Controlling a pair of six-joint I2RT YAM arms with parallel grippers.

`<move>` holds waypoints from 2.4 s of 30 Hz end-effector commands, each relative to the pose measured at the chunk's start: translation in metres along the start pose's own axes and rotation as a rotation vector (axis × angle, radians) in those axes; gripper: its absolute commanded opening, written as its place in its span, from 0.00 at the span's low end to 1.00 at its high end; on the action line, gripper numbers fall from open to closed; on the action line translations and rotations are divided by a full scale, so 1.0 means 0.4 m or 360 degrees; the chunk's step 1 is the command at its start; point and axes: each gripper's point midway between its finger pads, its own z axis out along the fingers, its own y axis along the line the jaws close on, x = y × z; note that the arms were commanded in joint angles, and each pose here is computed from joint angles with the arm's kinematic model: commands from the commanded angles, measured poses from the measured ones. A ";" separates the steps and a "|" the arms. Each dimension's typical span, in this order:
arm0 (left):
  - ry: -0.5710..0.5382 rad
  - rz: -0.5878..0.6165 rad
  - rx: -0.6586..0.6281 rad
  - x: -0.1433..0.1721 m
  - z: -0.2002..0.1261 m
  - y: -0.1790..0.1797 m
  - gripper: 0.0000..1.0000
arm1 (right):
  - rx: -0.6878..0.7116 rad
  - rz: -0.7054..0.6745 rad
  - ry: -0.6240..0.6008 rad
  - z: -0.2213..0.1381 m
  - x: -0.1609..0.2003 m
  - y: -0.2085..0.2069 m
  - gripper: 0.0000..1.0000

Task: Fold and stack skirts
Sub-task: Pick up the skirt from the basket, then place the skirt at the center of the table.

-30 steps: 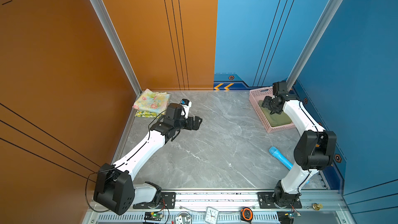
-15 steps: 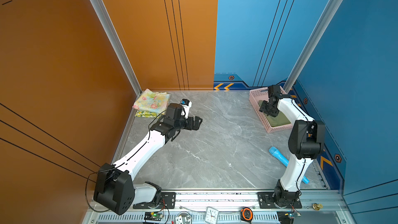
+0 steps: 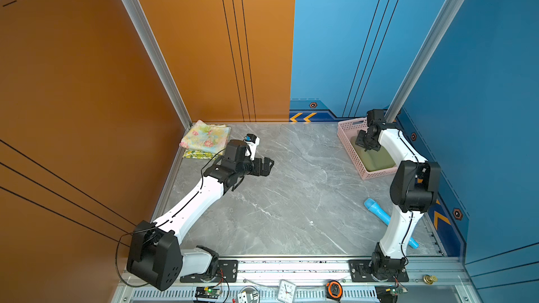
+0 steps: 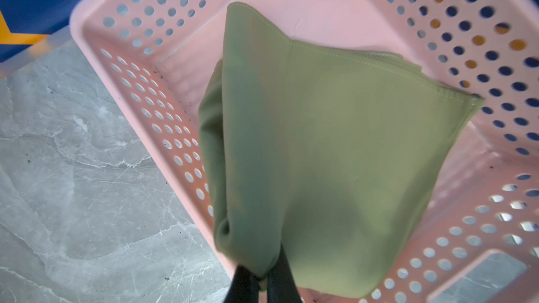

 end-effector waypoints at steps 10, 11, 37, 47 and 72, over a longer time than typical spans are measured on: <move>-0.0038 0.0006 0.0000 -0.030 -0.007 0.007 0.99 | 0.0001 -0.0009 -0.0764 -0.474 -0.200 0.000 0.00; -0.0044 0.0004 -0.0003 -0.032 -0.008 0.009 0.99 | -0.0009 -0.0016 -0.0813 -0.508 -0.202 0.009 0.00; -0.0351 -0.0319 -0.0202 -0.134 -0.120 0.216 0.99 | -0.0991 -0.0478 -0.0348 -0.531 0.232 0.622 0.18; -0.0321 -0.0362 -0.0177 -0.125 -0.101 0.219 0.99 | -0.0722 -0.0329 -0.0220 -0.342 0.187 0.499 0.91; -0.0164 -0.0374 -0.0159 -0.077 -0.018 0.193 0.99 | -0.0131 -0.0303 -0.0094 0.159 0.071 0.392 0.88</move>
